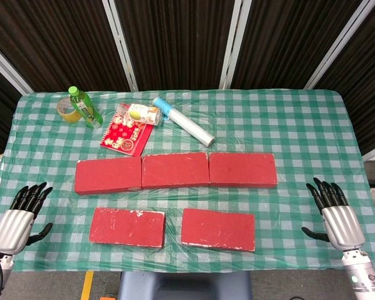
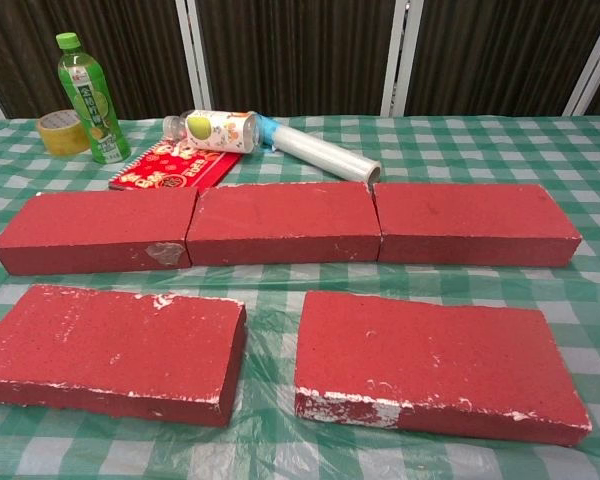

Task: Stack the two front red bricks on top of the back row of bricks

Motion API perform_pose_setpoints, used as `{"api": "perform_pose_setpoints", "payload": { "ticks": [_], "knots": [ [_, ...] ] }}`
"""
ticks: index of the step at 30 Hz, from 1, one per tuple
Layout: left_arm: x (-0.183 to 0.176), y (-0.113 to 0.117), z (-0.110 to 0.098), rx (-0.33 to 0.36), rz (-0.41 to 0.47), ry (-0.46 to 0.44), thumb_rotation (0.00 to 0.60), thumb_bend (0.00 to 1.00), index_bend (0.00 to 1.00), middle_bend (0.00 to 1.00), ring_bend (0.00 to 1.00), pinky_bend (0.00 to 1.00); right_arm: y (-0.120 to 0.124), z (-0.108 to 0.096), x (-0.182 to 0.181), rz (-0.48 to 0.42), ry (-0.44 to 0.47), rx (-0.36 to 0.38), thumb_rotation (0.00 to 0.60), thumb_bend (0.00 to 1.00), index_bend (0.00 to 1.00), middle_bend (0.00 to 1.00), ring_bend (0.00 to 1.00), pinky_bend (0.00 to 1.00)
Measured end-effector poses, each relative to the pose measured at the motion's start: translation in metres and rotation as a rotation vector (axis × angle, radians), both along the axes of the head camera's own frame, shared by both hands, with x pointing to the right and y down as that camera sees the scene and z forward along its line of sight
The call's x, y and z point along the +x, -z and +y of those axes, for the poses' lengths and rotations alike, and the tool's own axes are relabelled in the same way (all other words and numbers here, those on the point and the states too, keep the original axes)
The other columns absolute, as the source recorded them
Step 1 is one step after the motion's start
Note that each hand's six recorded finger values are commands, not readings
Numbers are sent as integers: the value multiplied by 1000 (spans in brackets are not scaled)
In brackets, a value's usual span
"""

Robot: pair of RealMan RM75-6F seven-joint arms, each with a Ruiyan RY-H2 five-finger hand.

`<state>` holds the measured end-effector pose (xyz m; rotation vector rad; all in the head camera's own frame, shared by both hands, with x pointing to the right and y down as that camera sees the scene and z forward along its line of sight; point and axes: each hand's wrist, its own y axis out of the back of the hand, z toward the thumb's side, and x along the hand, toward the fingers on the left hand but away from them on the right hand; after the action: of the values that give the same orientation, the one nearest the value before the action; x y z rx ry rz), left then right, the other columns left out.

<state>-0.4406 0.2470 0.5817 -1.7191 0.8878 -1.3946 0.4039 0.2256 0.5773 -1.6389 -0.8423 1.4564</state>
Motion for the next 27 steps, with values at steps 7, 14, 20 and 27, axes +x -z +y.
{"api": "perform_pose_setpoints", "payload": {
  "ticks": [7,14,20,27],
  "knots": [
    [16,-6,6,-39,67,-48,600,317,0,0,0,39,5,2,-1,-15,4,5,600,128,0,0,0,0],
    [66,-15,15,-146,280,-217,600,319,0,0,0,38,10,8,-2,-47,20,-11,600,128,0,0,0,0],
    [113,-23,21,-257,406,-364,600,307,0,0,0,20,13,13,-4,-76,39,-29,600,128,0,0,0,0],
    [151,-38,25,-355,435,-424,600,277,0,0,0,3,15,15,-4,-104,48,-54,600,128,0,0,0,0]
  ]
}}
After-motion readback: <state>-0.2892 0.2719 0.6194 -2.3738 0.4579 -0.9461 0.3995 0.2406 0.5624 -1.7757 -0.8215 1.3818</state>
